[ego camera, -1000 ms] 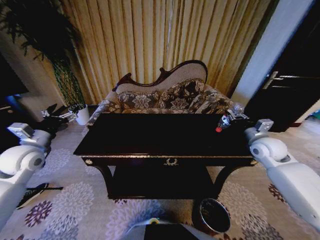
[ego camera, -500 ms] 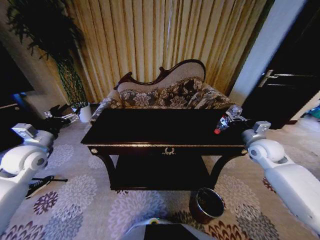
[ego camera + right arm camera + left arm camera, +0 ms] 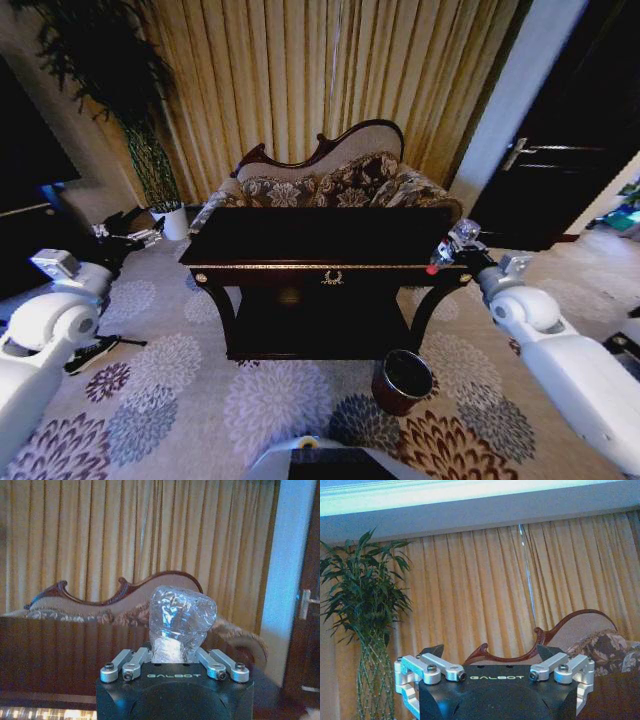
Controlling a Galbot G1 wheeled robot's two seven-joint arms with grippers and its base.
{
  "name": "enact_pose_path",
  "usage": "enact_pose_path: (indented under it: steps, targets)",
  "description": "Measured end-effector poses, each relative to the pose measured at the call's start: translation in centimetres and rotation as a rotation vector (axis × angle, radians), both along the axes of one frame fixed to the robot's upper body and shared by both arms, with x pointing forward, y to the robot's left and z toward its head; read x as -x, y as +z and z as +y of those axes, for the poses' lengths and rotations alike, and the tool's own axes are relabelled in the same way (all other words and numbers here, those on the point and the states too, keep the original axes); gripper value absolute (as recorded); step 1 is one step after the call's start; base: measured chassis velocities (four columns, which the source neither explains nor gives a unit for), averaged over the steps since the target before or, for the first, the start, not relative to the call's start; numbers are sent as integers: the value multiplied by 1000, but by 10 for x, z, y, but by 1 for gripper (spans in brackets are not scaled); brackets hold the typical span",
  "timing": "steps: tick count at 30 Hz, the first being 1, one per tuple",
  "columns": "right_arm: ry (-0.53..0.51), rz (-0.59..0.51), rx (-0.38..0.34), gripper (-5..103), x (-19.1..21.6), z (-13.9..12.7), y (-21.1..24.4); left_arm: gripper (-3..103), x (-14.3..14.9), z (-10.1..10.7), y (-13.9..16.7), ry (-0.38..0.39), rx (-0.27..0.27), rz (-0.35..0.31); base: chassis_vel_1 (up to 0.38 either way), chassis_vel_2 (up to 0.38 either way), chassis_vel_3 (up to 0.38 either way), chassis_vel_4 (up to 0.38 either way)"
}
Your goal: Move to the front of the table and place the trash on the table into the trash bin.
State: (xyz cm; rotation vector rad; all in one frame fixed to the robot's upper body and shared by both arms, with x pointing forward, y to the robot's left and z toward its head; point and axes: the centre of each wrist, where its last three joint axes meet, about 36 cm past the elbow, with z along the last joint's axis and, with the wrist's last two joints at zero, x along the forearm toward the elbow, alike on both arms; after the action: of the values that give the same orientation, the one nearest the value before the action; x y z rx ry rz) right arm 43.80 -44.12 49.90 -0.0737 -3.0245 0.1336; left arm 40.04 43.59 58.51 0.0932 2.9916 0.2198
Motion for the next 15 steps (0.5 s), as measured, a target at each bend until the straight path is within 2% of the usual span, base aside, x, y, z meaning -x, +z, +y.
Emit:
enact_pose_path:
  steps: [9, 11, 12, 15]
  targets:
    - [-29, 89, -21, 26, 19, 1, -57, 100, 3, -4, -16, 21, 24, 9, 10, -2, -7, 11]
    - [-72, 172, -17, 26, 37, 7, -128, 100, 5, -4, -22, 30, 42, 11, 0, 0, 0, 0]
    - [-72, 172, -17, 26, 37, 7, -128, 100, 5, -4, -22, 30, 42, 11, 0, 0, 0, 0]
    - [-109, 249, 24, 26, 50, 7, -192, 100, 5, -5, -21, 29, 43, 9, 0, 0, 0, 0]
